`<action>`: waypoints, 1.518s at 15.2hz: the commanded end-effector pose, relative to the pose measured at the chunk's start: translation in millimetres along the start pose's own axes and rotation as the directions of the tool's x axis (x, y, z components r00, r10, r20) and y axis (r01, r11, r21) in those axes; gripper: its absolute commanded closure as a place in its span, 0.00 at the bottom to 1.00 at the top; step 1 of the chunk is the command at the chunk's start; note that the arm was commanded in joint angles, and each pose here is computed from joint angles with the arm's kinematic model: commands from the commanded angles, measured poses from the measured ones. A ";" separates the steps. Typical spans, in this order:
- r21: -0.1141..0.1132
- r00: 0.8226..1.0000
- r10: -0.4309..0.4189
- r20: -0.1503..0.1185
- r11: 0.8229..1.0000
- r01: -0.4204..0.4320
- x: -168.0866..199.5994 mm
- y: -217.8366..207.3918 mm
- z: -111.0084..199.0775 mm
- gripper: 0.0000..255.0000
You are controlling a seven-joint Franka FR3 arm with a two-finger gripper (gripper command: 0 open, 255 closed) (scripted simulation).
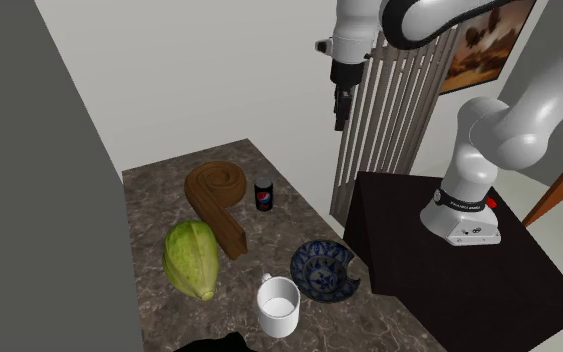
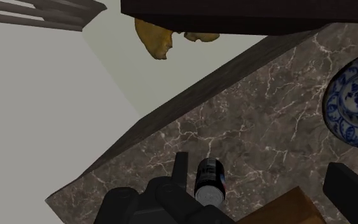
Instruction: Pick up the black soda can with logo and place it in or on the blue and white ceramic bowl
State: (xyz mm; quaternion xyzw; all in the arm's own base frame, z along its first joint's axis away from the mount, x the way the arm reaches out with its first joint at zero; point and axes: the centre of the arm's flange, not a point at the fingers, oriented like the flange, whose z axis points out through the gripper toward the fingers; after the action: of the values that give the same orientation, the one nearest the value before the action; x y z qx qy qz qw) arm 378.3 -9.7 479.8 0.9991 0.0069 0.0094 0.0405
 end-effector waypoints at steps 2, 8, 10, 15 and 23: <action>0.003 1.000 0.000 -0.005 1.000 0.000 25.9 2.6 29.6 0.00; 0.010 1.000 -0.001 -0.011 1.000 0.001 77.1 3.5 89.3 0.00; 0.012 1.000 -0.001 -0.012 1.000 0.001 94.3 3.8 109.1 0.00; 0.017 1.000 -0.001 -0.017 1.000 0.002 137.3 4.1 158.5 0.00; 0.025 1.000 -0.002 -0.024 1.000 0.002 206.6 4.0 237.3 0.00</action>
State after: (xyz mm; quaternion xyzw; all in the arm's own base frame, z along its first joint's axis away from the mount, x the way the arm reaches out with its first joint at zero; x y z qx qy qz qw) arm 579.7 -30.2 258.2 0.9993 0.0083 0.0208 0.0283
